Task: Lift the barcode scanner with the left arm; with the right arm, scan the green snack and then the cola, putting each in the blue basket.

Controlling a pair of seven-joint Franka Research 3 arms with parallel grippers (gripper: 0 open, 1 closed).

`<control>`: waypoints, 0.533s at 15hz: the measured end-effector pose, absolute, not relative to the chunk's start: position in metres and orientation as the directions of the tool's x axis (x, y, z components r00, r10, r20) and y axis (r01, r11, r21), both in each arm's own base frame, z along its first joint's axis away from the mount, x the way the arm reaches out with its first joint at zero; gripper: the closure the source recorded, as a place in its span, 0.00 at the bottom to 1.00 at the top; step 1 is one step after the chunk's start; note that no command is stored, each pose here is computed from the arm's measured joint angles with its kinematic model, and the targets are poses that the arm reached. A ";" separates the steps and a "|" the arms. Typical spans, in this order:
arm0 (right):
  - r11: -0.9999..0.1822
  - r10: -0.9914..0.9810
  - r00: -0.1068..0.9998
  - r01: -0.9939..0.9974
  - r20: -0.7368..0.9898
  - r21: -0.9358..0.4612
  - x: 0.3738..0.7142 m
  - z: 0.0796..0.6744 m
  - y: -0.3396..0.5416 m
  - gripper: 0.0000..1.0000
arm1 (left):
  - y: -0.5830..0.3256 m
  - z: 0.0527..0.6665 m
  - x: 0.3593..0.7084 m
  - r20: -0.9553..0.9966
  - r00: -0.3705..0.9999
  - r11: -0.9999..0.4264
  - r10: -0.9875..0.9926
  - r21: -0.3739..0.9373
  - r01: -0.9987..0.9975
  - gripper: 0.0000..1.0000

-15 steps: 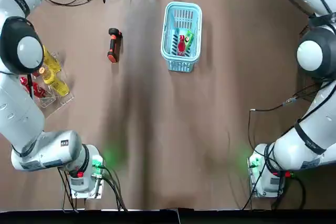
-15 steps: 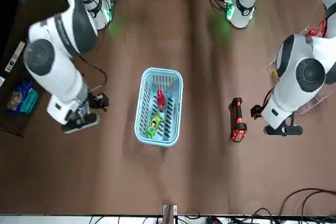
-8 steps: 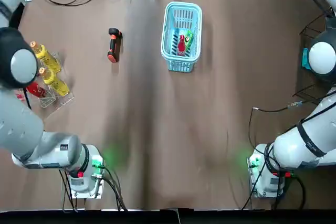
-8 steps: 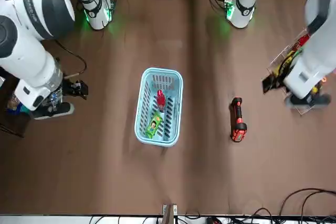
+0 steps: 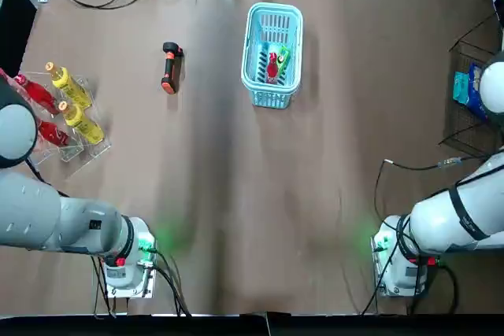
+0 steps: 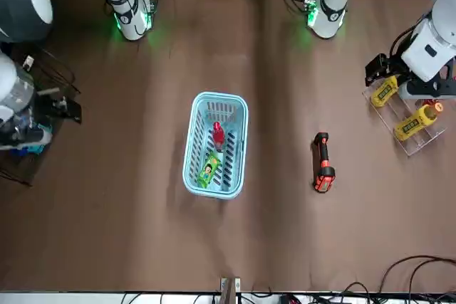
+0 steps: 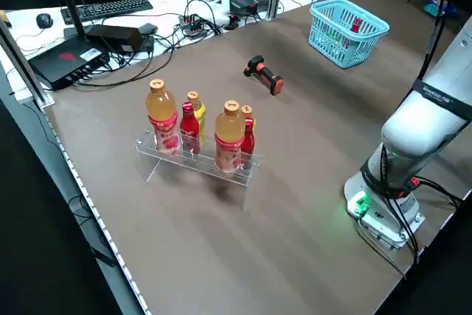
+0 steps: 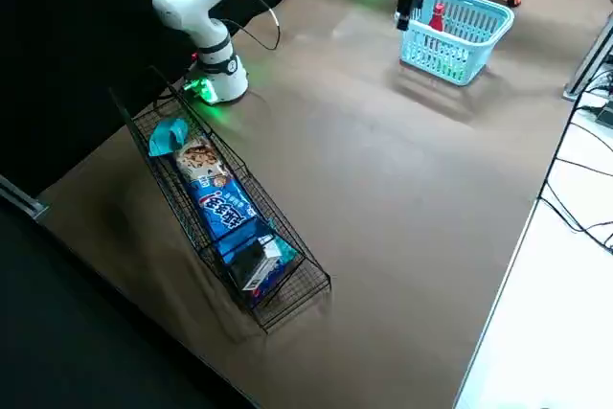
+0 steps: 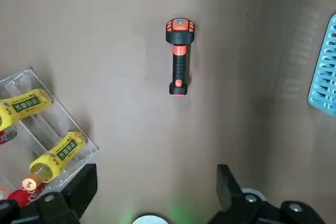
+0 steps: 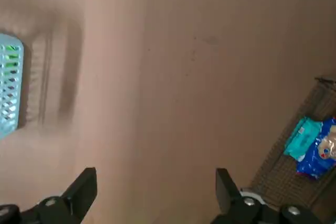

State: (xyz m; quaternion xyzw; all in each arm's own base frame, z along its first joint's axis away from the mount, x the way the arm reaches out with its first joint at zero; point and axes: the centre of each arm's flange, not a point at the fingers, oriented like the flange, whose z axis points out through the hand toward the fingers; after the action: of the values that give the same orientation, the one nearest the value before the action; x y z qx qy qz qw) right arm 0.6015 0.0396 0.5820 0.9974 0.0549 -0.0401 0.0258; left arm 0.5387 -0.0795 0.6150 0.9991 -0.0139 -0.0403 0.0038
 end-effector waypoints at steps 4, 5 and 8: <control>-0.991 0.128 0.990 0.129 -0.058 0.022 0.569 0.589 0.050 0.01 | -0.080 0.614 0.539 -0.081 0.996 -0.999 -0.046 0.010 -0.046 0.00; -0.990 0.135 0.990 0.136 -0.046 0.021 0.562 0.588 0.053 0.01 | -0.079 0.614 0.539 -0.081 0.996 -0.999 -0.046 0.010 -0.045 0.00; -0.990 0.137 0.990 0.137 -0.032 0.020 0.548 0.579 0.052 0.01 | -0.076 0.614 0.540 -0.076 0.996 -0.999 -0.043 0.006 -0.043 0.00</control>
State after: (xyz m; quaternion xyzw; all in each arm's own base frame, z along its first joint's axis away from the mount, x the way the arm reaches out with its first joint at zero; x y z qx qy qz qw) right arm 0.5476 0.0517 0.5794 0.9975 0.0686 -0.0154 0.0108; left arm 0.5399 -0.0760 0.6143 0.9990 -0.0214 -0.0380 0.0021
